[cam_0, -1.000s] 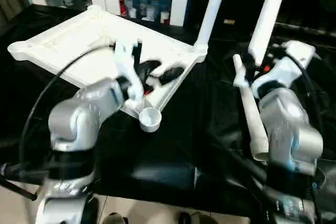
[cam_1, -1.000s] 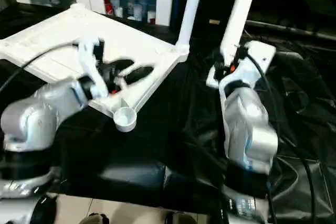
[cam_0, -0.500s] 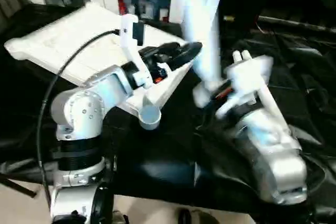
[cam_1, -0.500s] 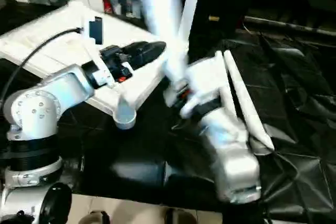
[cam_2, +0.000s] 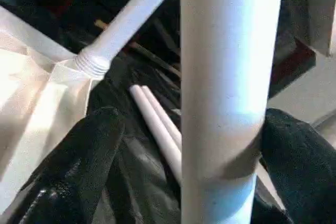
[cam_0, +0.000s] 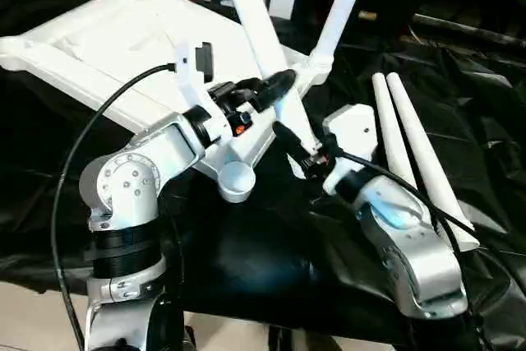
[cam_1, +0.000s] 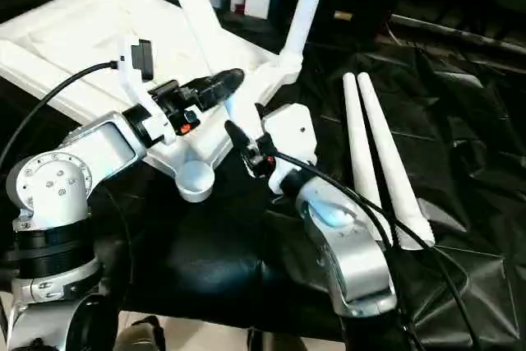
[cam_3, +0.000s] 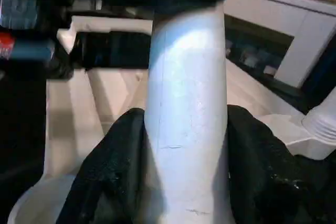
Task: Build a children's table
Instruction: Pick table leg
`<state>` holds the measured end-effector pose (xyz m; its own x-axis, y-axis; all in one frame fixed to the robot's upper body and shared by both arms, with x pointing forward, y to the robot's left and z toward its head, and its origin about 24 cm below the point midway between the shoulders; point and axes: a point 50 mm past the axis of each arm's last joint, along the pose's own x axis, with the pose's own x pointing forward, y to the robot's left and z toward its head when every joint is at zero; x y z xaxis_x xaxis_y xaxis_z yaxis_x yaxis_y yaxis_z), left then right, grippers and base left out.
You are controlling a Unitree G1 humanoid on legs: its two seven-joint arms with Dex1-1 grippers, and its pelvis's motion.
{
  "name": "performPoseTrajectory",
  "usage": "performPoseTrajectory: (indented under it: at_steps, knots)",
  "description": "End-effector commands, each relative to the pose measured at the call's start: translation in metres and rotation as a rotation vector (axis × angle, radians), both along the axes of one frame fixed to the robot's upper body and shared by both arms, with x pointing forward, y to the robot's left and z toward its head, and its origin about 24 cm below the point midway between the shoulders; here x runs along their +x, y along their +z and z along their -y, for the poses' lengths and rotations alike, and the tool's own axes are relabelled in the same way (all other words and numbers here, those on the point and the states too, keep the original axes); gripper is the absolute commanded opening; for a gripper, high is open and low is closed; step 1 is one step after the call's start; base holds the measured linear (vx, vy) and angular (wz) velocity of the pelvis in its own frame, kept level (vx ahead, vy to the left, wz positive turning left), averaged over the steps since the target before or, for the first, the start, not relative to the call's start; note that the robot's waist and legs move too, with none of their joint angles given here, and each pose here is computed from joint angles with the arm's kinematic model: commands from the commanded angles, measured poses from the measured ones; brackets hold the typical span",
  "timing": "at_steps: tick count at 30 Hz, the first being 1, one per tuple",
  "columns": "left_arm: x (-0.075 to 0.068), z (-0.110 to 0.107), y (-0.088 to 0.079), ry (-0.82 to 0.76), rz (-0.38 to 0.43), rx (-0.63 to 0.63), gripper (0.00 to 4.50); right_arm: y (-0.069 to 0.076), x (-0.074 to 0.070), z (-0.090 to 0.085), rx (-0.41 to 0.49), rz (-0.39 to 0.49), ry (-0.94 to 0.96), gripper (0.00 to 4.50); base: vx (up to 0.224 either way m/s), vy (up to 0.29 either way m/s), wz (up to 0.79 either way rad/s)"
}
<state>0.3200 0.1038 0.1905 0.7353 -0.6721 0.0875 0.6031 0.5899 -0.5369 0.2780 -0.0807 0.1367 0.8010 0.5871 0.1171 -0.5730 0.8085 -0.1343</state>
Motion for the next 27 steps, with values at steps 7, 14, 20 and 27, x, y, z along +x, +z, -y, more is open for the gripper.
performPoseTrajectory:
  at_steps: [7, 14, 20, 27]
  knots:
    - [-0.002, 0.009, 0.003, -0.051, 0.011, 0.026, 3.67, 0.002, -0.002, -0.009, -0.008, 0.036, 0.033, 1.91, 0.0, 0.0, 0.0]
    - [0.002, 0.003, 0.007, -0.023, 0.006, 0.03, 2.98, 0.002, 0.002, -0.01, 0.004, 0.042, 0.01, 1.91, 0.0, 0.0, 0.0]
    - [0.008, -0.004, 0.01, 0.026, -0.001, 0.019, 2.64, 0.003, 0.002, -0.01, 0.001, 0.045, 0.009, 1.91, 0.0, 0.0, 0.0]
    - [0.007, -0.005, 0.014, -0.004, 0.009, 0.005, 2.19, 0.001, 0.005, -0.016, -0.008, 0.056, 0.059, 1.91, 0.0, 0.0, 0.0]
